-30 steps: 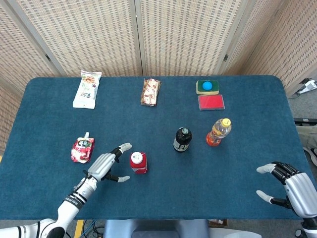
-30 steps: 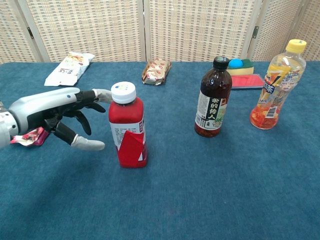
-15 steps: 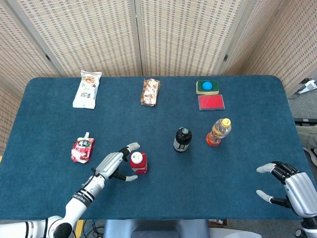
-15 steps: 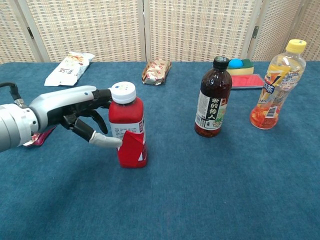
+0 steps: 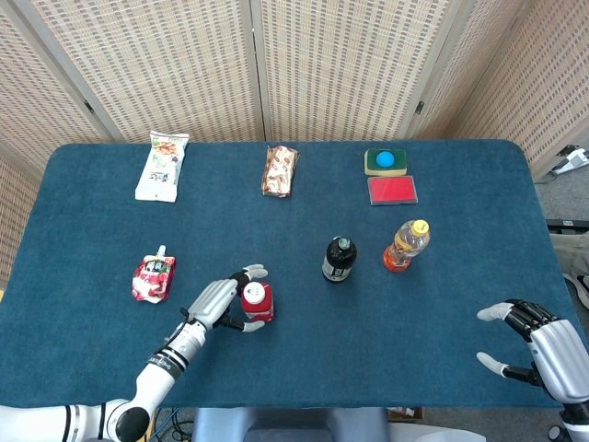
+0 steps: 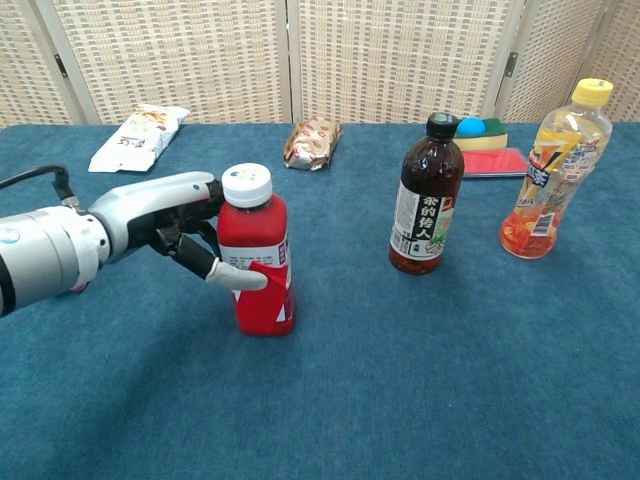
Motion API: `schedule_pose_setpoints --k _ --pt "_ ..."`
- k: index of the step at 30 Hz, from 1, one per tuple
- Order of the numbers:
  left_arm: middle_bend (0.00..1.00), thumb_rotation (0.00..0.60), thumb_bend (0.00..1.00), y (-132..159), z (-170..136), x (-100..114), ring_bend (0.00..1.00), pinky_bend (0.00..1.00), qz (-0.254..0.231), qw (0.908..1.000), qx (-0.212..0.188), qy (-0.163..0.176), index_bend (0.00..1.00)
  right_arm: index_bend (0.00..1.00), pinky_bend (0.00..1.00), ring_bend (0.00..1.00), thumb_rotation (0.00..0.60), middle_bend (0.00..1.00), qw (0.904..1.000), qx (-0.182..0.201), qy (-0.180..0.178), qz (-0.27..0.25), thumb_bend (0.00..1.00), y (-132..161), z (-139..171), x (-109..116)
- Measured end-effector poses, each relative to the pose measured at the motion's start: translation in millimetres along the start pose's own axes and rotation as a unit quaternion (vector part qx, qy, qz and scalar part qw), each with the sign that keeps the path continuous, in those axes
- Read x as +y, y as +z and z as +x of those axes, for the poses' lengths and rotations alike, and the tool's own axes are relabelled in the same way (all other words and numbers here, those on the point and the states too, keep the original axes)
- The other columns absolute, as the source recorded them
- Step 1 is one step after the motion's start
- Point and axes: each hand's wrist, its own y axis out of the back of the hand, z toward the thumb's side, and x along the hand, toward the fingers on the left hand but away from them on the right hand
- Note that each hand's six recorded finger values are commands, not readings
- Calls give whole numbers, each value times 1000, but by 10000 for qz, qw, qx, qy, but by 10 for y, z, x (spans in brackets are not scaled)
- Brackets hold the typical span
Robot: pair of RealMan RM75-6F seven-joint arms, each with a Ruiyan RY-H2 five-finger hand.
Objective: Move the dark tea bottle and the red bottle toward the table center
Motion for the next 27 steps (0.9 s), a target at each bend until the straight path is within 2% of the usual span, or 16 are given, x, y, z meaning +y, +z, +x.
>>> schedule_pose_setpoints --k 12,27 --pt "349 600 143 17 38 -22 284 343 -34 9998 99 197 399 421 436 342 600 450 10000 1 -5 -2 0 -2 0 3" --pt "388 600 143 107 75 50 302 345 45 9992 -36 403 448 421 436 341 600 450 10000 -1 -2 -1 0 -2 -1 2"
